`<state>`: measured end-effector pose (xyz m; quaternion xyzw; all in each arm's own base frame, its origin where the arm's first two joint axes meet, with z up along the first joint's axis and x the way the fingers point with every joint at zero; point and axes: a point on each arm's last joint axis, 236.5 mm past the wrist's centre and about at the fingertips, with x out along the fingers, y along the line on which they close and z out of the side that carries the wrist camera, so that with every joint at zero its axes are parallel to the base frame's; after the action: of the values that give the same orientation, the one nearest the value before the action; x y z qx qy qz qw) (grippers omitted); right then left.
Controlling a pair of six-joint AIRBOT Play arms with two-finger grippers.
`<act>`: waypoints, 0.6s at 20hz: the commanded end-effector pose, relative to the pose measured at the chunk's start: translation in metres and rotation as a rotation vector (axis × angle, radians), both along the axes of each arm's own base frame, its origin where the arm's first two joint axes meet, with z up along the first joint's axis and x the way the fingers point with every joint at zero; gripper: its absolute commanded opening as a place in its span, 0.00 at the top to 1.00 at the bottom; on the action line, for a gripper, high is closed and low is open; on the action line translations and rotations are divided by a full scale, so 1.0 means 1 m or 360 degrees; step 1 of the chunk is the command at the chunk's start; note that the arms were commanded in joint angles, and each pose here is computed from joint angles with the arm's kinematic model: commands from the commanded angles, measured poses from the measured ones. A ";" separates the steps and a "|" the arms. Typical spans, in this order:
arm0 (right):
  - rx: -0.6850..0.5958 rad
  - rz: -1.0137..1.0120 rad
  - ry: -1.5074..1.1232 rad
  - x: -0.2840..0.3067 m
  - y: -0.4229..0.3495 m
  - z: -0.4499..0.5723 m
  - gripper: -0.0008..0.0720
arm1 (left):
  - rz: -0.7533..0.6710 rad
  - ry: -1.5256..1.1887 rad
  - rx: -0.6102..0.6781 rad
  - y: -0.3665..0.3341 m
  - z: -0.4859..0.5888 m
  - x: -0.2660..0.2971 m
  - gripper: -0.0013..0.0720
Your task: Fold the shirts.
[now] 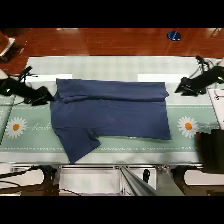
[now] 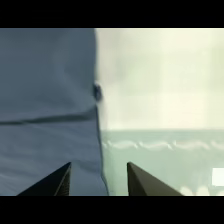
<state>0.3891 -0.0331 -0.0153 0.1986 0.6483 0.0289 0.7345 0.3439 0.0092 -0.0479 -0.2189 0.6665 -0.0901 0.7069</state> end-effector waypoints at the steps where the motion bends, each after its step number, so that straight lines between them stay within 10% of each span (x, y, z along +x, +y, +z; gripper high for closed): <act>1: 0.0199 -0.0196 -0.0278 -0.018 0.013 0.026 0.43 | 0.0081 0.0137 -0.0082 0.006 -0.020 -0.075 0.29; 12: 0.0392 -0.0297 -0.0198 -0.123 0.074 -0.037 0.43 | 0.0394 0.0353 -0.0439 -0.051 -0.065 -0.149 0.29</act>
<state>0.2758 0.0323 -0.0452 0.3282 0.5734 0.0502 0.7490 0.1988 -0.0293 -0.1025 -0.3952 0.6935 -0.0705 0.5983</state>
